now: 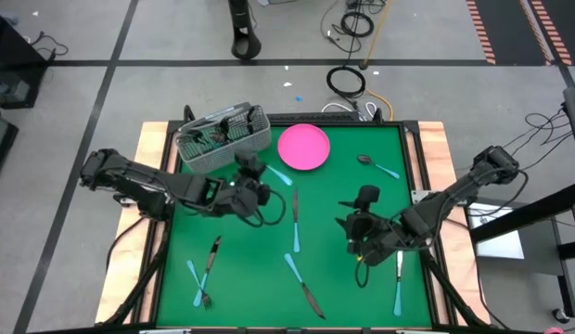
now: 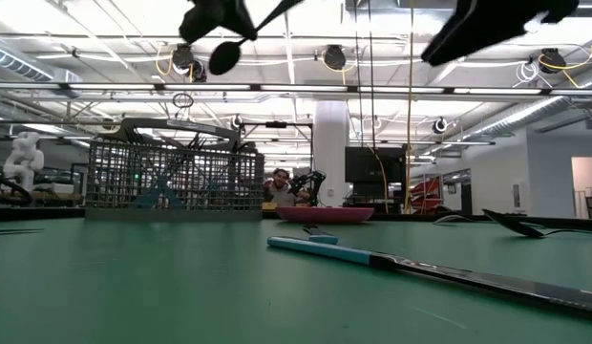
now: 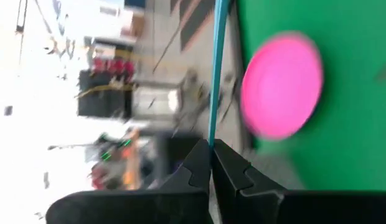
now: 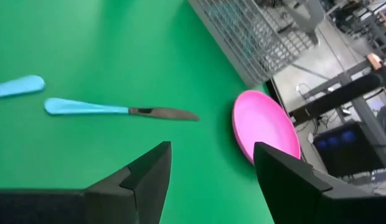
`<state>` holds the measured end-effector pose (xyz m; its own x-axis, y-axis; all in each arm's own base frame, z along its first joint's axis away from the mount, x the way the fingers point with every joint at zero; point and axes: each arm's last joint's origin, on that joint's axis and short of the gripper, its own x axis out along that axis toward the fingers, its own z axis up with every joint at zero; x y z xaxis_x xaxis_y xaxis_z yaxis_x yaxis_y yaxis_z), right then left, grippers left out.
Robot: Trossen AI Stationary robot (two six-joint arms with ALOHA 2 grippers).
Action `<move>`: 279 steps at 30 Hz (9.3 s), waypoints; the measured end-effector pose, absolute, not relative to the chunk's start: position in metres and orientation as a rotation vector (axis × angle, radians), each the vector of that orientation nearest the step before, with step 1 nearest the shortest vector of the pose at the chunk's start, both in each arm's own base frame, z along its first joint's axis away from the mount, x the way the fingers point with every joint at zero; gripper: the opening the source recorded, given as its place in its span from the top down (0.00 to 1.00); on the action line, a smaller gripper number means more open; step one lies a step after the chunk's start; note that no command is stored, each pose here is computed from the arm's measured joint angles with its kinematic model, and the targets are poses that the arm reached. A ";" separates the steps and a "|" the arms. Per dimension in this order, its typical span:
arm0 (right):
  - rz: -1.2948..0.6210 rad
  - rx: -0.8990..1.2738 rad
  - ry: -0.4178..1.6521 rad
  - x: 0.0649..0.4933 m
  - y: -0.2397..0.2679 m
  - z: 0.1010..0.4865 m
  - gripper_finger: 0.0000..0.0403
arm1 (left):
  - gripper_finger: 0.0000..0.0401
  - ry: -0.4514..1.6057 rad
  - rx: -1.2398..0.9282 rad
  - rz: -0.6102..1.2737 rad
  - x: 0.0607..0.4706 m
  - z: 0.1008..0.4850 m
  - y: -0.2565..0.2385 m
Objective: Sort silverware
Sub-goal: Put the blue spoon into the gray silverware holder
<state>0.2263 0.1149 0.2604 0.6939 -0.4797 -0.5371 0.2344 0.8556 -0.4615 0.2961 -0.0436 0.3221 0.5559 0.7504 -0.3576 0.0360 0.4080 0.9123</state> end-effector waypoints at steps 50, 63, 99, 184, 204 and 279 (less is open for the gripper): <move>-0.401 -0.229 0.703 0.210 0.089 0.249 0.46 | 1.00 2.093 1.543 0.316 0.258 0.277 0.118; -0.405 -0.231 0.705 0.211 0.088 0.249 0.46 | 1.00 2.144 1.556 0.233 0.268 0.259 0.123; -0.391 -0.175 0.712 0.211 0.089 0.248 0.46 | 0.75 2.141 1.500 0.160 0.266 0.253 0.131; -0.236 -0.173 0.728 0.223 0.082 0.252 0.46 | 0.75 1.389 -0.171 0.185 0.272 0.136 -0.020; -0.234 -0.176 0.722 0.223 0.082 0.252 0.46 | 0.99 1.470 -0.044 0.193 0.277 0.161 -0.021; -0.256 -0.187 0.726 0.226 0.075 0.252 0.46 | 0.93 2.254 1.596 -0.061 0.299 0.230 0.121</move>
